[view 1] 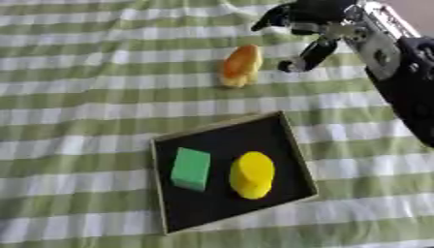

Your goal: Pick up objects on the table and place them in the box.

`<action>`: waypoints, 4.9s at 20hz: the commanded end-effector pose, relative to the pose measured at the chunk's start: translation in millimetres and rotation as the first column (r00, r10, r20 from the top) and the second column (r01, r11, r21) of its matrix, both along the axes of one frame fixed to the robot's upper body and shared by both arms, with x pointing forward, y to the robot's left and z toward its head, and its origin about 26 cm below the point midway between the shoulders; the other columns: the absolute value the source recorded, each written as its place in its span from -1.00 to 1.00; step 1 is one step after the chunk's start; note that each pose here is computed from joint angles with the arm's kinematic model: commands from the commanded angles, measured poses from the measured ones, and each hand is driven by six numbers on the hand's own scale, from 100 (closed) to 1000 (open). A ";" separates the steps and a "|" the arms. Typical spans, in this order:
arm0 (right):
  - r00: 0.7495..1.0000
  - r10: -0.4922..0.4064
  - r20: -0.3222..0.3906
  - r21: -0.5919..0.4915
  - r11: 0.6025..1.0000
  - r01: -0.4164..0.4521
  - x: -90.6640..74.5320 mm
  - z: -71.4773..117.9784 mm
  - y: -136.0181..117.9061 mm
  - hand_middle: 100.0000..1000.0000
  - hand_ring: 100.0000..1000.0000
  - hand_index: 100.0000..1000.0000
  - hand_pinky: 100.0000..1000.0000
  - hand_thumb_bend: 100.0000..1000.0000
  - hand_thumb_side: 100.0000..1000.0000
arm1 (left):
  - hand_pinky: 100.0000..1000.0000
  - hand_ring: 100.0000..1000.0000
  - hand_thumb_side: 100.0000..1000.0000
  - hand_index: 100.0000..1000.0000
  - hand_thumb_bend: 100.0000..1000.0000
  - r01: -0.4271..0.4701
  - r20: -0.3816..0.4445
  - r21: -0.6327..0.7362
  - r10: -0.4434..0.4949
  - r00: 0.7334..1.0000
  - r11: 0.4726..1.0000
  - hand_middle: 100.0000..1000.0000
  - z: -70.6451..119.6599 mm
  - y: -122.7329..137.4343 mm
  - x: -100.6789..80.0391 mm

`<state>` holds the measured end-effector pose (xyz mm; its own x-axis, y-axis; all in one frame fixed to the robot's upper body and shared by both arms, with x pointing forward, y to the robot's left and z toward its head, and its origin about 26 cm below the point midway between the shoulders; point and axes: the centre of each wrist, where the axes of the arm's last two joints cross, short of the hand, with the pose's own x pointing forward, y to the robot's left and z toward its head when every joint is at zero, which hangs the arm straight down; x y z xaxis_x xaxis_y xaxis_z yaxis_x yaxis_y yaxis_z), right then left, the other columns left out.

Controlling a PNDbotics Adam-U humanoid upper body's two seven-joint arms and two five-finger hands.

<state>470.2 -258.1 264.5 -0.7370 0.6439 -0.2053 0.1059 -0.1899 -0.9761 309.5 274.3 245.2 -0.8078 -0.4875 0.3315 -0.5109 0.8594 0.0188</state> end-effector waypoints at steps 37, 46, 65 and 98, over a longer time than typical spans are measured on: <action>1.000 0.000 0.016 0.125 0.992 -0.003 3.1 -1.3 11.0 -0.28 0.48 -0.03 0.61 -1.00 -1.00 | 0.66 0.67 -0.08 0.85 -1.00 0.011 0.038 -0.007 -0.010 0.999 1.000 0.54 10.3 -1.3 -2.9; 0.981 0.101 0.163 0.242 0.960 -0.139 -27.5 40.6 29.2 -0.35 0.38 -0.10 0.59 -1.00 -1.00 | 0.66 0.67 -0.10 0.85 -1.00 0.000 0.031 0.001 0.000 1.000 1.000 0.54 9.5 0.5 -3.3; 0.947 0.300 0.116 0.135 0.940 -0.314 -174.6 49.1 80.6 -0.24 0.13 0.00 0.38 -1.00 -1.00 | 0.66 0.66 -0.13 0.85 -1.00 -0.008 0.021 0.014 0.007 1.000 1.000 0.54 7.0 2.0 -3.9; 0.991 0.134 -0.031 -0.192 0.972 -0.137 -137.0 -31.1 50.3 0.73 0.92 0.89 0.82 -0.72 -0.80 | 0.67 0.67 -0.09 0.85 -1.00 -0.005 0.002 0.002 0.005 1.000 1.000 0.54 3.2 1.3 -4.0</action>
